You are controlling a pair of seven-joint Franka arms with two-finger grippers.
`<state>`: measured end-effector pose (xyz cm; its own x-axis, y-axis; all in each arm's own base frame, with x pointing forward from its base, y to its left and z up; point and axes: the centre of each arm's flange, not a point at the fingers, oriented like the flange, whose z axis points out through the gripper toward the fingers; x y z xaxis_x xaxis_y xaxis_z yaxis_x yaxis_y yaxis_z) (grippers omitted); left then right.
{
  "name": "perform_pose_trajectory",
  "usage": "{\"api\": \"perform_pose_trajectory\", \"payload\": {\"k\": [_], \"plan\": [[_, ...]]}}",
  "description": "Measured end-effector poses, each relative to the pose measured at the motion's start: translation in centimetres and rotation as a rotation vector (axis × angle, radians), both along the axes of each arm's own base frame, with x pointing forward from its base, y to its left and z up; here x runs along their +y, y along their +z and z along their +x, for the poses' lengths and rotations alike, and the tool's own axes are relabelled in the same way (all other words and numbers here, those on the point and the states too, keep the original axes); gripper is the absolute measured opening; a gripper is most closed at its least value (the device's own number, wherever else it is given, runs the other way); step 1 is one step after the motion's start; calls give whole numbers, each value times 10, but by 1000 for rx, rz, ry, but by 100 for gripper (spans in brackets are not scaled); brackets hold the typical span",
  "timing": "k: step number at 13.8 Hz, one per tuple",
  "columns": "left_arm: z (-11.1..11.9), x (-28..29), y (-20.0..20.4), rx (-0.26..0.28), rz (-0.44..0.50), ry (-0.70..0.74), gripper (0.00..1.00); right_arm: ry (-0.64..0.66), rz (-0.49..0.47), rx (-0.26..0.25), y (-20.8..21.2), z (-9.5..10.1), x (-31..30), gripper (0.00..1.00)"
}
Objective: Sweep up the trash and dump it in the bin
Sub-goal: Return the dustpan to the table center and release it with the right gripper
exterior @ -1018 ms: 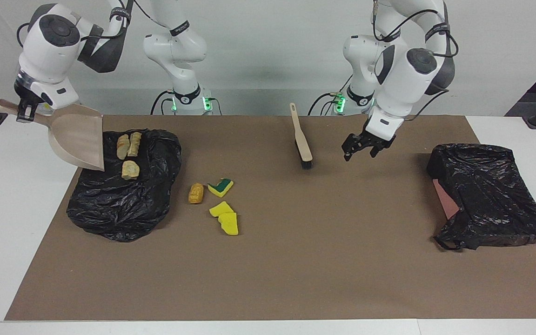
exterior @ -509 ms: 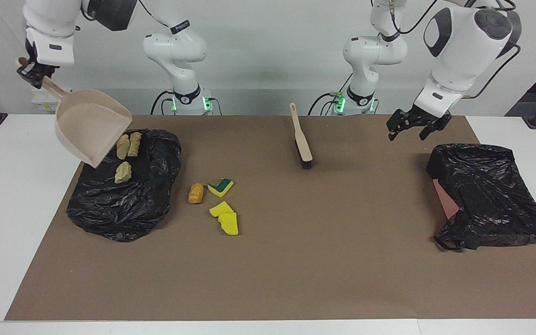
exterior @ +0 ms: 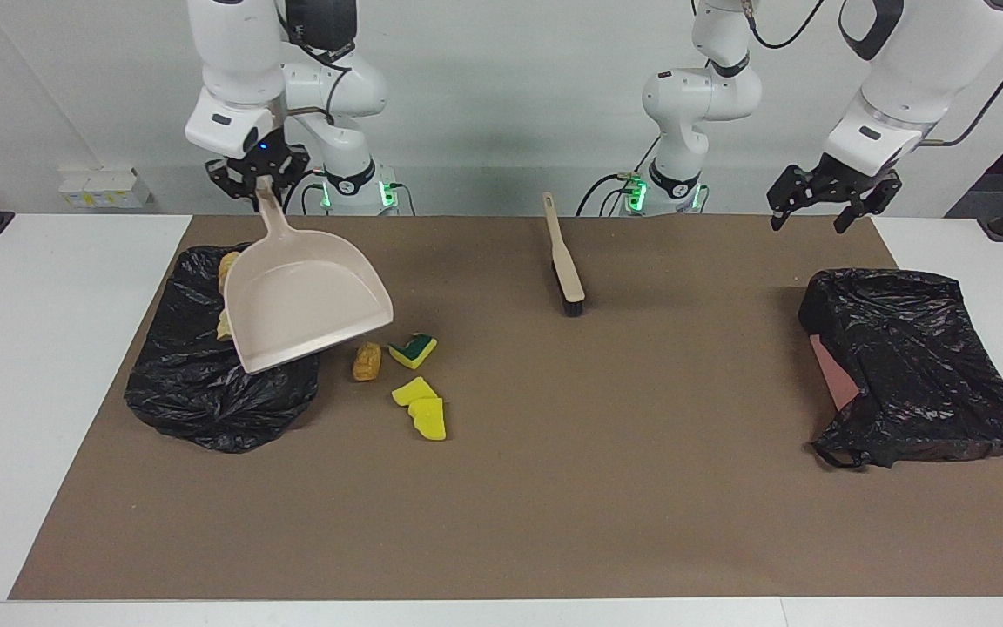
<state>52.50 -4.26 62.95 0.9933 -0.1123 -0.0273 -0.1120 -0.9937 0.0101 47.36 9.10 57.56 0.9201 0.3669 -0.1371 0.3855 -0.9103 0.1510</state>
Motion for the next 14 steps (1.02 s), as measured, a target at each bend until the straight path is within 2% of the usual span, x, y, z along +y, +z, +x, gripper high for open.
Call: {"api": "perform_pose_trajectory", "payload": {"k": [3, 5, 7, 9, 14], "plan": [[5, 0, 0, -9, -1, -9, 100, -215, 67, -65, -43, 13, 98, 32], [8, 1, -1, -17, -2, -43, 100, -332, 105, -83, -72, 23, 151, 32], [9, 2, -1, -22, 2, -60, 100, -419, 190, -104, -99, 37, 205, 32], [11, 2, -2, -27, 4, -66, 100, -425, 259, -122, -125, 48, 250, 32], [11, 1, -2, -25, 5, -68, 100, -440, 254, -193, -174, 58, 334, 32]]}}
